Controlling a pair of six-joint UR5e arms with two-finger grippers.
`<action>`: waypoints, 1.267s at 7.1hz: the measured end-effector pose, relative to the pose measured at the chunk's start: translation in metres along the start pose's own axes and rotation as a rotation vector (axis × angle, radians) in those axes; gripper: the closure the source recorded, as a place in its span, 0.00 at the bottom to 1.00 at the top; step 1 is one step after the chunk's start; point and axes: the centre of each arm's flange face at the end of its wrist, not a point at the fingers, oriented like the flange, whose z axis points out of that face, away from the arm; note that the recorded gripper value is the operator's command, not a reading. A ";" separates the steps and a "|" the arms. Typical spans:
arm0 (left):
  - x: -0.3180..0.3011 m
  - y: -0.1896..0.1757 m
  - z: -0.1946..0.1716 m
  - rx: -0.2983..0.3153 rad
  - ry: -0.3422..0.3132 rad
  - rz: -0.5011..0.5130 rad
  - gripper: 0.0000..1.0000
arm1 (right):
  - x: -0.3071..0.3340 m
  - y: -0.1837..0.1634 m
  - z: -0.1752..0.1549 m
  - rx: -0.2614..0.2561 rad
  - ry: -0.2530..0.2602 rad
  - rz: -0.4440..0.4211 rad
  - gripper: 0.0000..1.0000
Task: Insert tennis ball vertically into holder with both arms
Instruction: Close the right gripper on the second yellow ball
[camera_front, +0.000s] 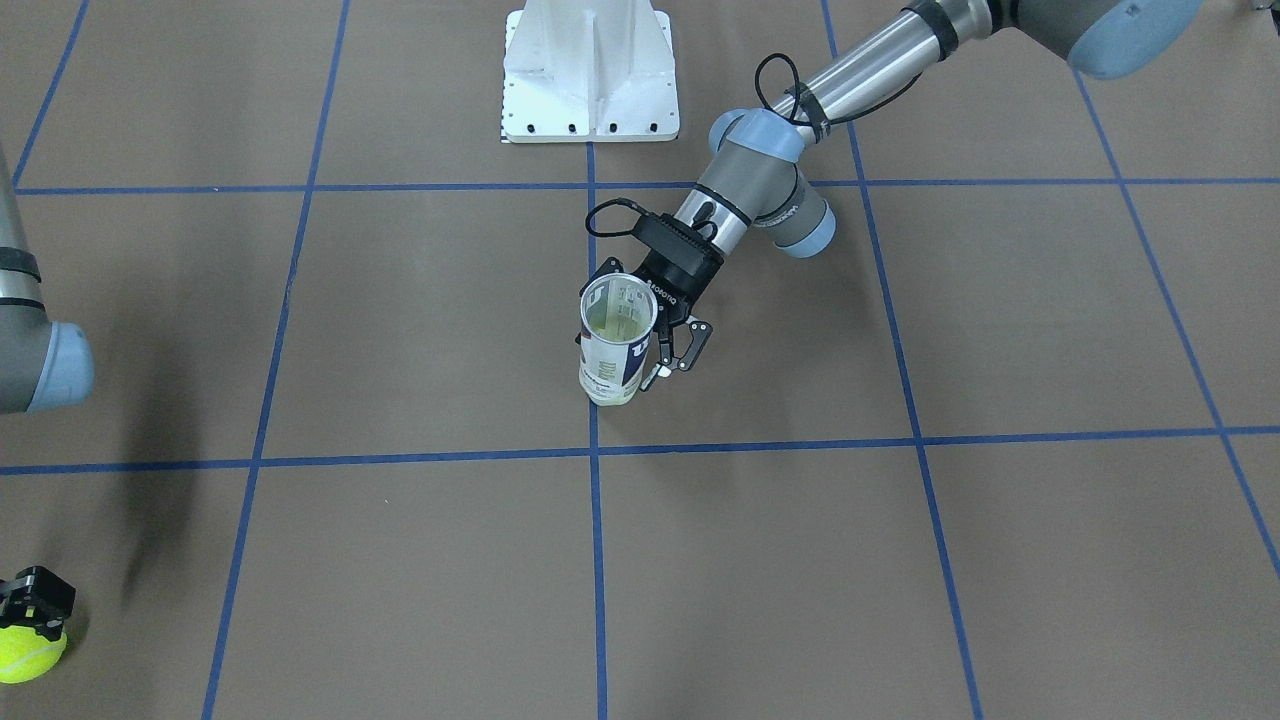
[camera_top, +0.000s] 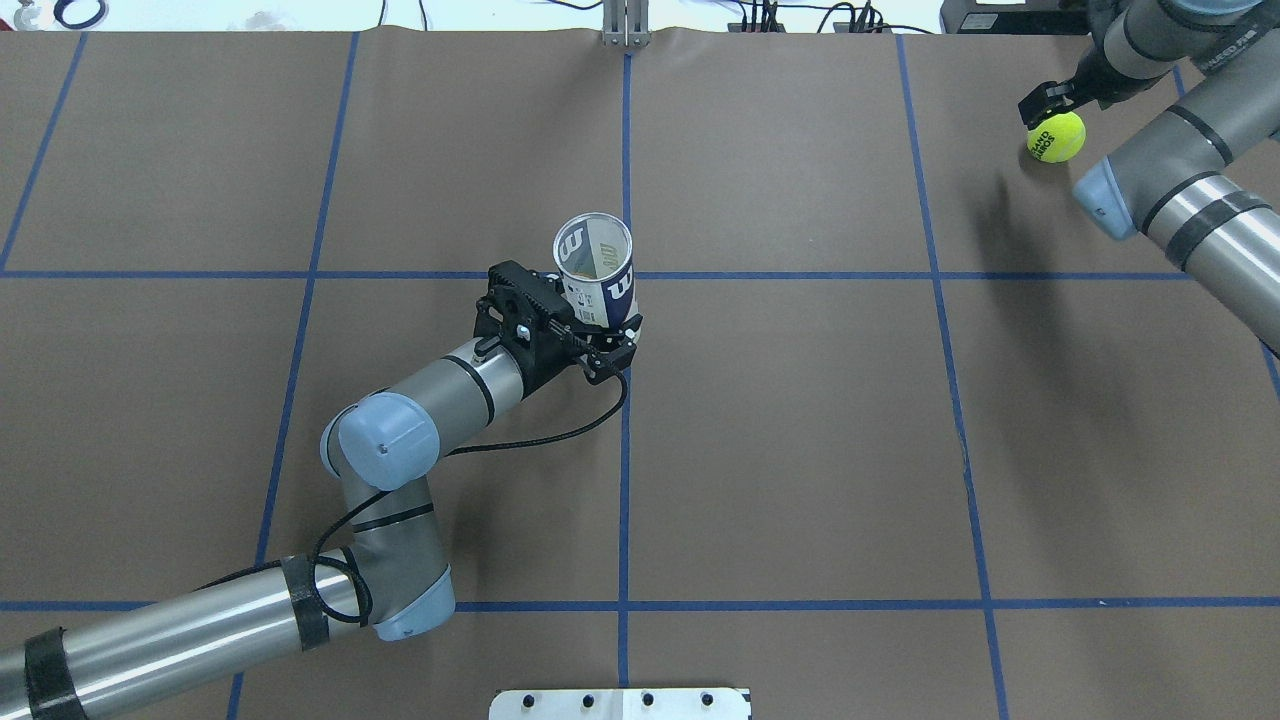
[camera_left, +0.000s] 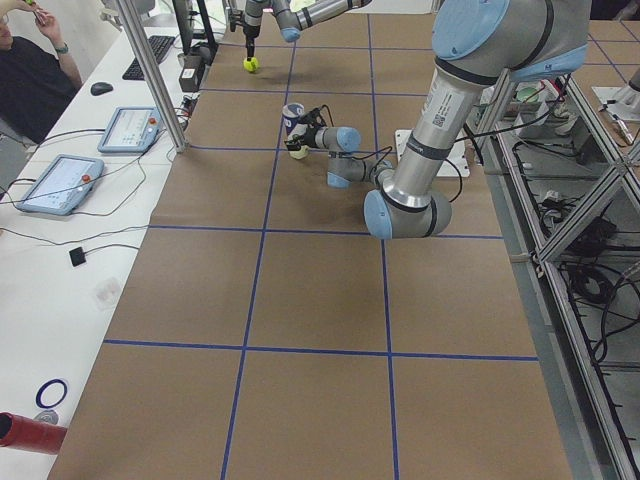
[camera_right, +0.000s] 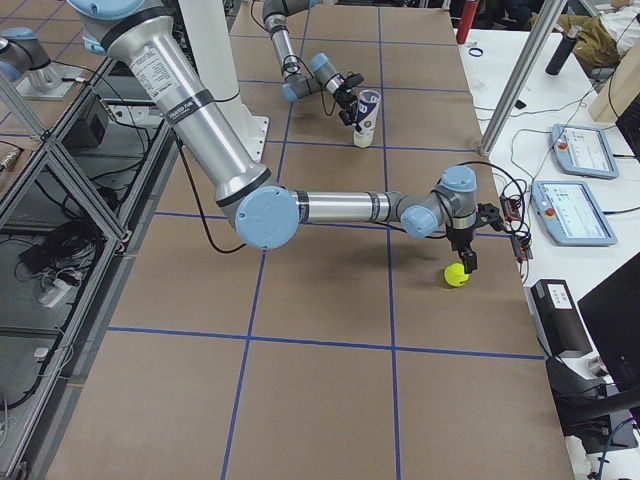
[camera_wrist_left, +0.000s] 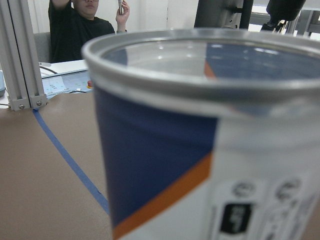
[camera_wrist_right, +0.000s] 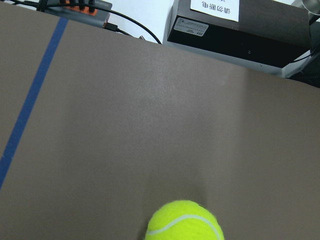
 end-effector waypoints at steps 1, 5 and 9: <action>-0.001 0.000 0.000 0.000 -0.001 0.000 0.01 | -0.002 0.004 0.009 -0.011 0.011 -0.005 0.01; -0.002 0.000 0.001 -0.002 -0.004 0.002 0.01 | 0.002 0.015 0.033 -0.042 0.057 -0.010 0.26; -0.003 -0.001 0.001 -0.002 -0.006 0.023 0.01 | -0.008 -0.008 0.028 -0.032 0.061 -0.001 1.00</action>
